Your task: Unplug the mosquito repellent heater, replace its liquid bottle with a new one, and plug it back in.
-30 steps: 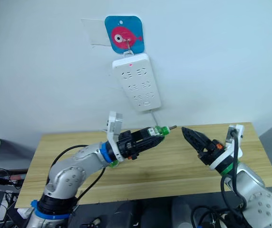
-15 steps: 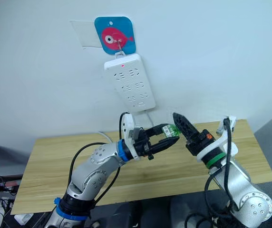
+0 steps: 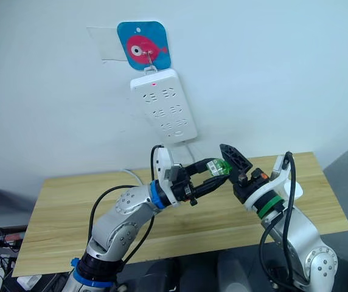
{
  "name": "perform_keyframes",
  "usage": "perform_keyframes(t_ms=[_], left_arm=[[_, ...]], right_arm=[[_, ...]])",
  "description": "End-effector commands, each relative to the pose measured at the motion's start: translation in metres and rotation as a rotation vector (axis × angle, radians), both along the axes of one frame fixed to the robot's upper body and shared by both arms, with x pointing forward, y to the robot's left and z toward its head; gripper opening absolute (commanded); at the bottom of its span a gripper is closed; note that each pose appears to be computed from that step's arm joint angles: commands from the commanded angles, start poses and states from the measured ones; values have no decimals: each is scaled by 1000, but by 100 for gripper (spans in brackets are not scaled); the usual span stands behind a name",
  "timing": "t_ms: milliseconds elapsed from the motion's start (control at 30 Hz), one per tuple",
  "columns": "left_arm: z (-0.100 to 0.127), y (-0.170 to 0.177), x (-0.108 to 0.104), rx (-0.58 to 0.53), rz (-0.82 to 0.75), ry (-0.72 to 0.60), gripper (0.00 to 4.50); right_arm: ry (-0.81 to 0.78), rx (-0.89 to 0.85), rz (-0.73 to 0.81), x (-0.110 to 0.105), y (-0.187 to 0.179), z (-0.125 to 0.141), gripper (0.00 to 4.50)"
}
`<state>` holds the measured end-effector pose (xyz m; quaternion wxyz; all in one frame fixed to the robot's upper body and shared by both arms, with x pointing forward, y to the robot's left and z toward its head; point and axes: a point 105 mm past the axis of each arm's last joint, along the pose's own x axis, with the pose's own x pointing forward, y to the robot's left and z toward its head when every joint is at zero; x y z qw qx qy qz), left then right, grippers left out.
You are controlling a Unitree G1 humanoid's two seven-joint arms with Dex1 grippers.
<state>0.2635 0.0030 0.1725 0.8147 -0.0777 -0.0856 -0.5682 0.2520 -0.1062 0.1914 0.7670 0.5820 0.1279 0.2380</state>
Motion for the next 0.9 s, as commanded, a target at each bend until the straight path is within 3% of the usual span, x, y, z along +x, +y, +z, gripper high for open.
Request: perform_keyframes(t_ms=[33,200,300,600,800,900], left_arm=[[14,0,-9,-23,-25,-52,228],[13,-2,-8,-20,-29,-52,228],[13,-3,-7,-21,-28,-52,228],[11,-3,-8,-17,-26,-48,228],[9,-3,-7,-9,-23,-40,228],[3,-3,-8,10,-33,-9,327]], right_arm=[[-54,20,6,-6,3,13,448],[-55,16,15,-7,7,13,448],[-60,2,37,-9,10,13,391],[-63,-11,32,-8,10,13,86],[-63,-22,32,-8,9,11,87],[-64,-28,25,-7,8,10,87]])
